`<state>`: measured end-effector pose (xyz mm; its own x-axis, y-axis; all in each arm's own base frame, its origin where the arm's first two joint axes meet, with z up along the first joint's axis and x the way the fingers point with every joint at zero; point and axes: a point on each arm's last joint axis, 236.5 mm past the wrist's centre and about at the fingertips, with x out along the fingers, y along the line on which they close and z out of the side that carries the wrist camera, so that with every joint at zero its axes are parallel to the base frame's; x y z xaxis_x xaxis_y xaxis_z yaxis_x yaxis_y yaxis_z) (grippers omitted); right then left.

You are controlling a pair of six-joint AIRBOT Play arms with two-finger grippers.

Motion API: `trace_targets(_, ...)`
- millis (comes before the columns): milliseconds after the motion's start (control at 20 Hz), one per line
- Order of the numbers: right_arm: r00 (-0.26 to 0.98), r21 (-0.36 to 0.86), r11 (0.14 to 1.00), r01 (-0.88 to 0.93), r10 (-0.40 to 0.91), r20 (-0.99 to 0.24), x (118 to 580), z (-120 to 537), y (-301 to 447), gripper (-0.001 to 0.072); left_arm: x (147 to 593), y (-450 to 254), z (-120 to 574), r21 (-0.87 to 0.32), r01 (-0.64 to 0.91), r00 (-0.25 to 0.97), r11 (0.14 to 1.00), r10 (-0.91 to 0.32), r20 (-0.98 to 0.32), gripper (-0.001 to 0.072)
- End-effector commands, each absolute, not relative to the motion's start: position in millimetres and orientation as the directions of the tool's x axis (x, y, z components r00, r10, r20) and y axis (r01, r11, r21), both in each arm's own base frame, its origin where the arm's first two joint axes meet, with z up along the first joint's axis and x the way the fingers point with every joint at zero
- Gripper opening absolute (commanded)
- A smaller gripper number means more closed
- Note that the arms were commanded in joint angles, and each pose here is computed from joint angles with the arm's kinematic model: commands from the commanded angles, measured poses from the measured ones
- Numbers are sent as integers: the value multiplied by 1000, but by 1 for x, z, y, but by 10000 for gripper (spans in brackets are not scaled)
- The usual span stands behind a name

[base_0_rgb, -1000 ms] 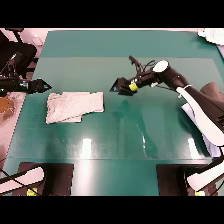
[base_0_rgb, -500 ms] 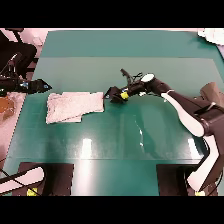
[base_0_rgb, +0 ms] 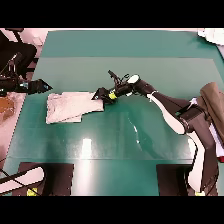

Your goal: Fold the shirts.

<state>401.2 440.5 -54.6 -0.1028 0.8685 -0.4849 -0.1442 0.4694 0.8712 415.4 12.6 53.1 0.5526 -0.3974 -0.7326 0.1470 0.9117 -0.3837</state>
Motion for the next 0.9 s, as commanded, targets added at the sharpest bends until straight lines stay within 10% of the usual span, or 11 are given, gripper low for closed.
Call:
trace_targets(0, -102, 875, 468, -122, 871, -480, 405, -57, 448, 403, 415, 12, 54, -384, 147, 553, 912, -398, -732, 562)
trace_targets(100, -90, 882, 449, -140, 882, -463, 410, -45, 452, 15, 415, 12, 54, -385, 146, 553, 911, -398, -732, 561)
trace_targets(450, 206, 877, 335, -343, 938, -278, 497, 122, 437, 12, 411, 4, 55, -426, 142, 536, 893, -431, -726, 562)
trace_targets(850, 690, 826, 456, -331, 714, -118, 578, 287, 163, 11, 413, -10, 66, -499, 151, 545, 853, -493, -678, 561)
